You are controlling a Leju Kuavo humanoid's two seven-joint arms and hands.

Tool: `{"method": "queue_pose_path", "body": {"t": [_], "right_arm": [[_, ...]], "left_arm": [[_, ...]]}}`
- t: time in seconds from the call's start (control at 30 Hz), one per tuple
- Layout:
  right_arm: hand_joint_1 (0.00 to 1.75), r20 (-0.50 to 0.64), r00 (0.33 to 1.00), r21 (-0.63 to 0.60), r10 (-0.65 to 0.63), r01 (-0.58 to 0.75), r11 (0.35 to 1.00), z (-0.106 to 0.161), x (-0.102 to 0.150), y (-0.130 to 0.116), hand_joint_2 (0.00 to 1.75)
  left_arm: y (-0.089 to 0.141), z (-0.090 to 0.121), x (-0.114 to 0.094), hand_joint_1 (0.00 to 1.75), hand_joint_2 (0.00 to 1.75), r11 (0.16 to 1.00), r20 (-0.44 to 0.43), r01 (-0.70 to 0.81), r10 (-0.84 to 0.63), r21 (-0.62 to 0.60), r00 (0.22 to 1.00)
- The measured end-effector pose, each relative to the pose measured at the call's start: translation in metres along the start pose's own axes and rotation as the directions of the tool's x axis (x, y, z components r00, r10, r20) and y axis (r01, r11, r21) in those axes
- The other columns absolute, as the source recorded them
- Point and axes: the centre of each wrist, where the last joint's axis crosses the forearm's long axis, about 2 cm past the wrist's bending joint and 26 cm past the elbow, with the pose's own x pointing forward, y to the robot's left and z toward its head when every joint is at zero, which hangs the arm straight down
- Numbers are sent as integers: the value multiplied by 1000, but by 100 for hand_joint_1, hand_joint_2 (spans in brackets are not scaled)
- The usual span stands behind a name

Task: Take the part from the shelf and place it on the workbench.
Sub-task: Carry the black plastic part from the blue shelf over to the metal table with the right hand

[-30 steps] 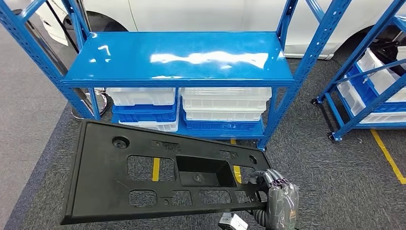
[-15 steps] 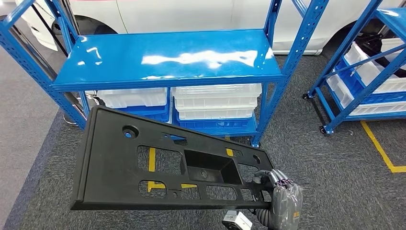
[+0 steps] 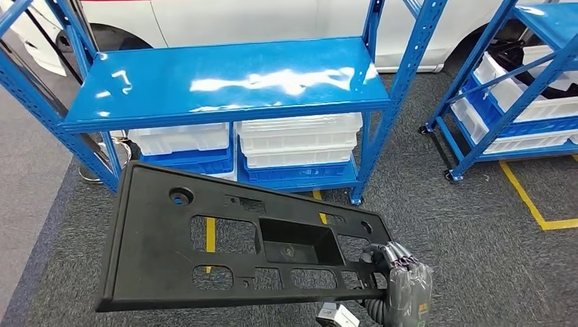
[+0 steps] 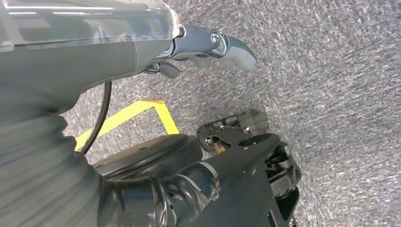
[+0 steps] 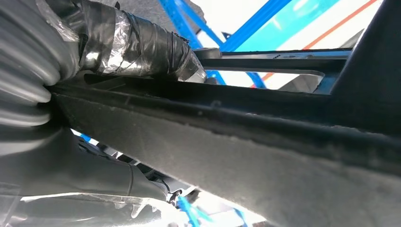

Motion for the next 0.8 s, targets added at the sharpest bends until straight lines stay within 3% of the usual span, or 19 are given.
{"method": "queue_pose_path", "body": {"t": [0.8], "right_arm": [[175, -28, 999, -59, 37, -39, 997, 7, 1, -15, 175]], "left_arm": [[1, 2, -3, 0, 175, 1000, -16, -16, 16, 16, 1000]]}}
